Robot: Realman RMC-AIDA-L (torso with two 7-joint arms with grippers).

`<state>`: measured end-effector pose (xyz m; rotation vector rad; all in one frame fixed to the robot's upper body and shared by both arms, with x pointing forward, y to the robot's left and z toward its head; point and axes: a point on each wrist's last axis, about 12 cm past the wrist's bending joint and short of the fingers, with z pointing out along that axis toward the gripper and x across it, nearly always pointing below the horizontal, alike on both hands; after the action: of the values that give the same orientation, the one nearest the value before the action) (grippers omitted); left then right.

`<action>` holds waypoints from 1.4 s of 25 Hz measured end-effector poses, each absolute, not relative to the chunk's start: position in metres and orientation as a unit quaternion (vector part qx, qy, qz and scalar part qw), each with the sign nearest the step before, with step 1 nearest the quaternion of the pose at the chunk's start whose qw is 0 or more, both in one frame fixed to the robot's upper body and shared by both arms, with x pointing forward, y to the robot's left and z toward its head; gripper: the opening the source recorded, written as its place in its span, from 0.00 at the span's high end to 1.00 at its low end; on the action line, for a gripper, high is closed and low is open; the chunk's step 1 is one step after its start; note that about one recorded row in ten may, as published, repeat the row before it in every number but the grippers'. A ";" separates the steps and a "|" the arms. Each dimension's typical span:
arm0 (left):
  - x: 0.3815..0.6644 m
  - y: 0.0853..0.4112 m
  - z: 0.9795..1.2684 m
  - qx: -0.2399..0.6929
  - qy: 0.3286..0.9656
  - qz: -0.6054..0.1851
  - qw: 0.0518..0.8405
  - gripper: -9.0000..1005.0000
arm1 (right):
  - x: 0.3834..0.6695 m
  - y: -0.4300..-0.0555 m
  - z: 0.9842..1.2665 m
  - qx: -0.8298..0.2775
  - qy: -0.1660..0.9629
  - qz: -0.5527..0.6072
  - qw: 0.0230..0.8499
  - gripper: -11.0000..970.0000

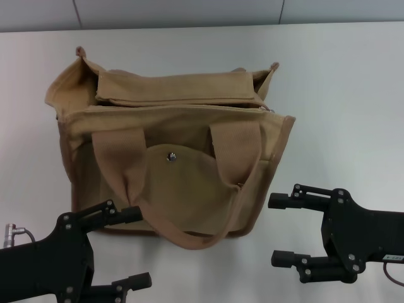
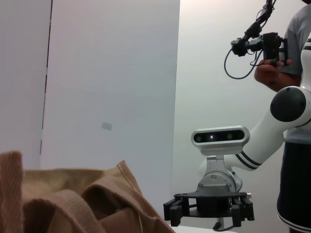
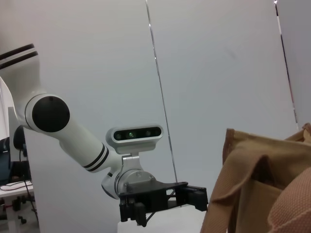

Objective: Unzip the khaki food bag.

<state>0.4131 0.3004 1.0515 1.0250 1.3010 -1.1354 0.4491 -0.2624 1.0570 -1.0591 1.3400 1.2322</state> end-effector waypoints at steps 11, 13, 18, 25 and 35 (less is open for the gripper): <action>0.413 0.300 1.052 0.428 0.545 -0.476 0.541 0.16 | 0.449 -0.262 1.057 -0.437 0.552 0.508 0.496 0.20; 0.413 0.301 1.052 0.428 0.545 -0.476 0.541 0.16 | 0.449 -0.262 1.057 -0.436 0.552 0.508 0.496 0.20; 0.413 0.301 1.052 0.427 0.545 -0.476 0.542 0.16 | 0.450 -0.262 1.057 -0.436 0.552 0.508 0.497 0.19; 0.413 0.301 1.053 0.426 0.544 -0.477 0.543 0.16 | 0.450 -0.262 1.058 -0.437 0.551 0.508 0.497 0.19; 0.410 0.304 1.053 0.421 0.546 -0.475 0.547 0.16 | 0.451 -0.261 1.058 -0.439 0.550 0.508 0.497 0.20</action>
<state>0.4100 0.3044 1.0527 0.9976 1.2949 -1.1255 0.4514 -0.2614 1.0584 -1.0626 1.3321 1.2302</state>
